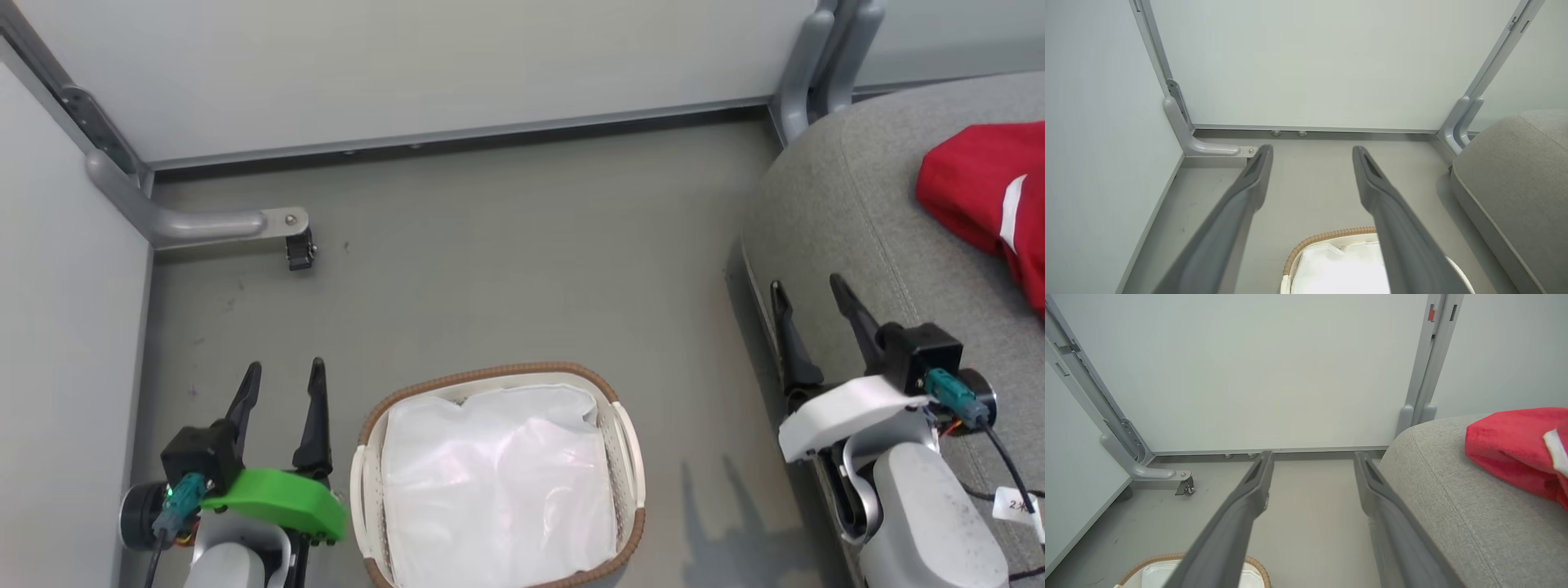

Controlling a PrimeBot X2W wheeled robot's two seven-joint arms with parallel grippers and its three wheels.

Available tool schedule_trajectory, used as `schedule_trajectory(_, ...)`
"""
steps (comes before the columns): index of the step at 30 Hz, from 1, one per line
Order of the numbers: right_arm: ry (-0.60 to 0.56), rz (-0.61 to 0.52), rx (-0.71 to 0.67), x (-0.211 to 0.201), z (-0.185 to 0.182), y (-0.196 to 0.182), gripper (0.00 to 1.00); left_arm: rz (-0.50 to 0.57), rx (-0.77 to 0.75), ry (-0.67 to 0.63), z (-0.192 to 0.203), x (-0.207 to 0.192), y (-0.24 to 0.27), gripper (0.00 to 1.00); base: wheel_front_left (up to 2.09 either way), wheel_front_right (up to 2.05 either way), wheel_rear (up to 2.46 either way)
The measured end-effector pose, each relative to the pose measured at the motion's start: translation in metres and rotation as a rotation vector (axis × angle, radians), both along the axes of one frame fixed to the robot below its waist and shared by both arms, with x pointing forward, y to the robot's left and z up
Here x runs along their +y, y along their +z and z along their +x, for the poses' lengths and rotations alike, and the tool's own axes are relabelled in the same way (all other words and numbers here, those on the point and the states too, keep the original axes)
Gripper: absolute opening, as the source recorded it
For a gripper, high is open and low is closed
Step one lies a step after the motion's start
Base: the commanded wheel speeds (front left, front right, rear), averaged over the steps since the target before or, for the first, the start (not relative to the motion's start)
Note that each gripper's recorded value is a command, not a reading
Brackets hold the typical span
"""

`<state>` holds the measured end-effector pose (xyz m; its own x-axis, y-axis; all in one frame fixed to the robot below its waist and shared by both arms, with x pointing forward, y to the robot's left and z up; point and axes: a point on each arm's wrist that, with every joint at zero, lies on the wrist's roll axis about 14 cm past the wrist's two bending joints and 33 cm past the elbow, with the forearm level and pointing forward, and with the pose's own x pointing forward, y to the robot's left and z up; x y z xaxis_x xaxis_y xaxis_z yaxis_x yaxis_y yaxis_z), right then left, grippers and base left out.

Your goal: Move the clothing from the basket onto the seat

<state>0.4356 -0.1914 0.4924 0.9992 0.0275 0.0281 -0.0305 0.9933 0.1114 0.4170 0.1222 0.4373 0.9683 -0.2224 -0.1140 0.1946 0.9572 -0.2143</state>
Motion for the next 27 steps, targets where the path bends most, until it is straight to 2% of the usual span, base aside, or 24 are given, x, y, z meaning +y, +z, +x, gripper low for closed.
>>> schedule_trajectory(5, 0.015, 0.017, 0.019, 0.007, -0.013, -0.005, 1.0, 0.009, 0.016, 0.056, -0.015, 0.016, -0.003, 1.0, 0.0, 0.0, 0.0)
schedule_trajectory(15, 0.015, 0.041, 0.039, 0.009, -0.035, -0.011, 1.0, -0.034, 0.024, 0.088, -0.036, 0.021, -0.001, 1.0, 0.0, 0.0, 0.0)
schedule_trajectory(16, 0.016, 0.042, 0.043, 0.009, -0.036, -0.012, 0.0, -0.041, 0.029, 0.092, -0.037, 0.021, -0.002, 0.0, 0.0, 0.0, 0.0)
schedule_trajectory(21, 0.011, 0.058, 0.117, 0.012, -0.047, -0.036, 0.0, -0.041, 0.084, 0.095, -0.046, 0.021, -0.018, 0.0, 0.0, 0.0, 0.0)
schedule_trajectory(27, -0.023, 0.162, 0.138, 0.006, -0.048, -0.038, 0.0, -0.131, 0.111, 0.138, -0.045, 0.027, -0.018, 0.0, 0.0, 0.0, 0.0)
